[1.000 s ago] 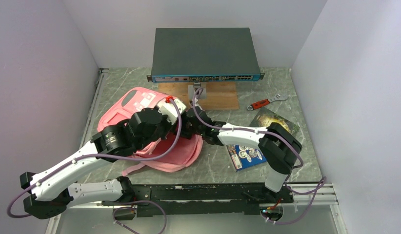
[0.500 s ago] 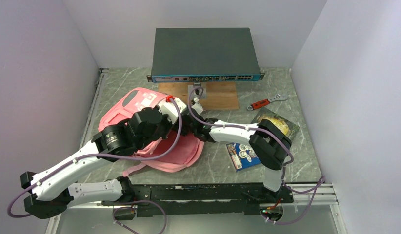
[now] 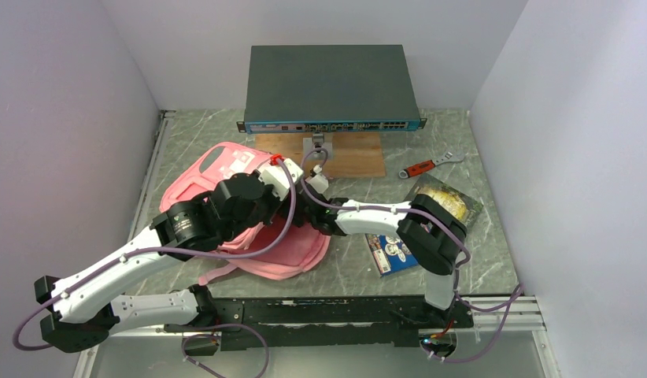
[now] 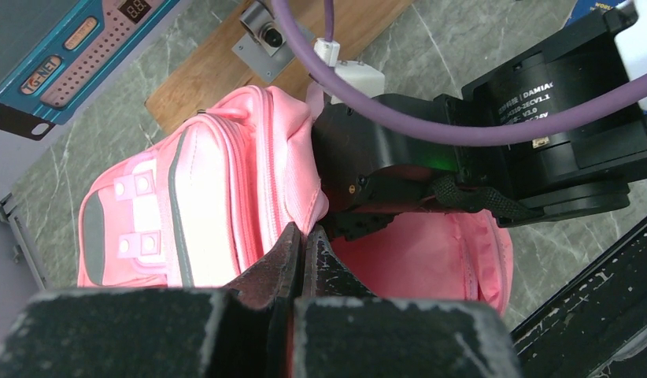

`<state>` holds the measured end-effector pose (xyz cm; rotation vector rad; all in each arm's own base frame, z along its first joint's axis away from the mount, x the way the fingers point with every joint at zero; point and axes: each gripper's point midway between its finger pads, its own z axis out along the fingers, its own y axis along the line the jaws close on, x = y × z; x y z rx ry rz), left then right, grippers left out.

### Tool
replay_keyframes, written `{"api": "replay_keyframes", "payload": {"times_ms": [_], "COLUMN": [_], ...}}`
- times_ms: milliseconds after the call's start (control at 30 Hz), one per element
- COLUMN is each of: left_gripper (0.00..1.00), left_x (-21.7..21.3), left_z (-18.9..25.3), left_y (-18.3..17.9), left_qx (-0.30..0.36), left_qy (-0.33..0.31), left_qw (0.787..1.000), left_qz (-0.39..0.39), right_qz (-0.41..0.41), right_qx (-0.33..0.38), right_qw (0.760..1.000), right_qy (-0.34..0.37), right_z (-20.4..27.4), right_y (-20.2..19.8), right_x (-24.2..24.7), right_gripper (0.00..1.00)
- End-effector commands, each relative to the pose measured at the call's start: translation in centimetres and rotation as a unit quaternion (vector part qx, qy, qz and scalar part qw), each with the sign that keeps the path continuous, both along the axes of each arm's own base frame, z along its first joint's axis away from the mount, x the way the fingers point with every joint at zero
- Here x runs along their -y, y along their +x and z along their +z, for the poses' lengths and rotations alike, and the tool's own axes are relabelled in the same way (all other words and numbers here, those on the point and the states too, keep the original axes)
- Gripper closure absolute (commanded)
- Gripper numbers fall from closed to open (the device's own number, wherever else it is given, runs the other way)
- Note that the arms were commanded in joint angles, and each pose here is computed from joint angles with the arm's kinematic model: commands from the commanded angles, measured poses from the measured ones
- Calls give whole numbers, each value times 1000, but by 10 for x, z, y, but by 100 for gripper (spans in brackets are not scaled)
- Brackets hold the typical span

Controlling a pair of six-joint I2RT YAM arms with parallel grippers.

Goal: Pack the student bag
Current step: Place the book in the student bag.

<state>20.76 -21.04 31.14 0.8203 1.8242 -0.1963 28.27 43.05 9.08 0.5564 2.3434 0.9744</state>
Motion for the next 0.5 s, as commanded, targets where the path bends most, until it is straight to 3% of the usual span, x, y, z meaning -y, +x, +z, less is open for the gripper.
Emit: {"api": "replay_keyframes", "payload": {"times_ms": [0, 67, 267, 467], "left_gripper": [100, 100, 100, 100], "left_x": [21, 21, 20, 17], "left_z": [52, 51, 47, 48], "left_y": [4, 4, 4, 6], "left_qx": [47, 45, 47, 58], "left_qy": [-101, -99, -94, -88], "left_qw": [994, 994, 994, 994], "left_qz": [-15, -15, -13, -12], "right_qz": [-4, -6, 8, 61], "right_qx": [41, 54, 99, 133], "right_qw": [999, 998, 994, 985], "right_qy": [16, 24, 47, 93], "right_z": [16, 19, 29, 39], "right_y": [14, 18, 21, 0], "right_x": [-13, -15, -19, -35], "right_gripper": [53, 61, 100, 100]}}
